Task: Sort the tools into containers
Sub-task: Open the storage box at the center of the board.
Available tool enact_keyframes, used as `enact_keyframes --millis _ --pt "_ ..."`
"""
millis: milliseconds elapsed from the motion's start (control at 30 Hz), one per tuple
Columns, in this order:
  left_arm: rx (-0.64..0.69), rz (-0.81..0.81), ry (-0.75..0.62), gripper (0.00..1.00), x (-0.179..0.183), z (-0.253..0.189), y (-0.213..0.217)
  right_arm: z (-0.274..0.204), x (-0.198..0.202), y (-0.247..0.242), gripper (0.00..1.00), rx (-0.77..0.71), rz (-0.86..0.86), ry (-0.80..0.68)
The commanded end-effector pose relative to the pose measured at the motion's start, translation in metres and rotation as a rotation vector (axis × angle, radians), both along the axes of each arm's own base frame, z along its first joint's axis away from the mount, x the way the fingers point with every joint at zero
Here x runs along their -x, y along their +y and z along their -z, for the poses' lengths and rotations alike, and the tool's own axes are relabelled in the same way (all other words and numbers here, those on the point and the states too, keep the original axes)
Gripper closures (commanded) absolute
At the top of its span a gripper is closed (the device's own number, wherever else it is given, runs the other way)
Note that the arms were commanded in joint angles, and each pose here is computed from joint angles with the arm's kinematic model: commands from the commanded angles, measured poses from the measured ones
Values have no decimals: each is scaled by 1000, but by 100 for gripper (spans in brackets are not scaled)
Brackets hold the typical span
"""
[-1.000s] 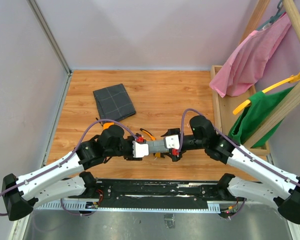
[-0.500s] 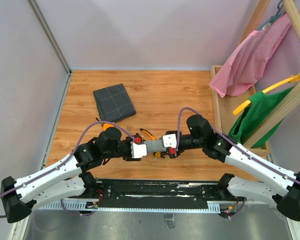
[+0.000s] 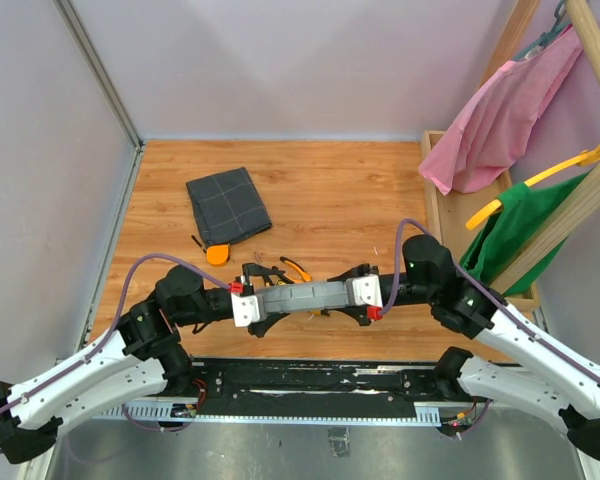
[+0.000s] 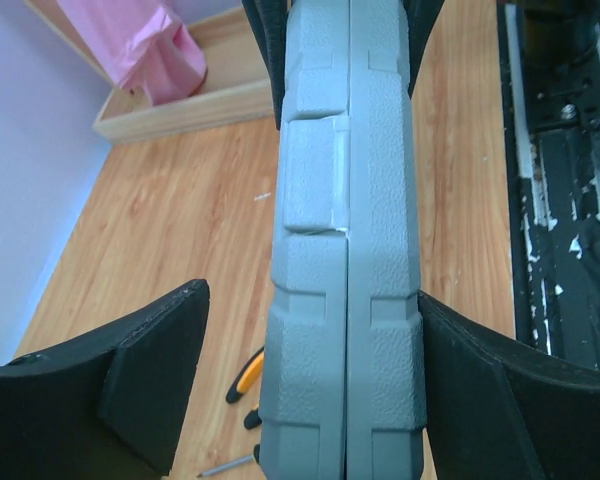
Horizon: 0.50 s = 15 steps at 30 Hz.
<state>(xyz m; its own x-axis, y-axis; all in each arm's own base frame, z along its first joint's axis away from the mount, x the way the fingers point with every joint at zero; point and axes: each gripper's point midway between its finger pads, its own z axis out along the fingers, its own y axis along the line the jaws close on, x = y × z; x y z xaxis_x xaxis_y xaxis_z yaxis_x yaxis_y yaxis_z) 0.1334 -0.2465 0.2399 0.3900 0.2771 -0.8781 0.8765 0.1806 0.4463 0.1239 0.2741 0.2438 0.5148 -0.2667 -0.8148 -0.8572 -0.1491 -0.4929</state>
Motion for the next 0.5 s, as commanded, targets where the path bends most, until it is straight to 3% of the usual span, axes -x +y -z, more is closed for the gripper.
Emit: enact_keyframes --millis 0,467 --pt "80 60 -13 17 11 -16 -6 -20 23 -4 99 -67 -75 -11" --pt "216 190 2 19 38 -42 -12 -53 45 -17 99 -218 -109 -58"
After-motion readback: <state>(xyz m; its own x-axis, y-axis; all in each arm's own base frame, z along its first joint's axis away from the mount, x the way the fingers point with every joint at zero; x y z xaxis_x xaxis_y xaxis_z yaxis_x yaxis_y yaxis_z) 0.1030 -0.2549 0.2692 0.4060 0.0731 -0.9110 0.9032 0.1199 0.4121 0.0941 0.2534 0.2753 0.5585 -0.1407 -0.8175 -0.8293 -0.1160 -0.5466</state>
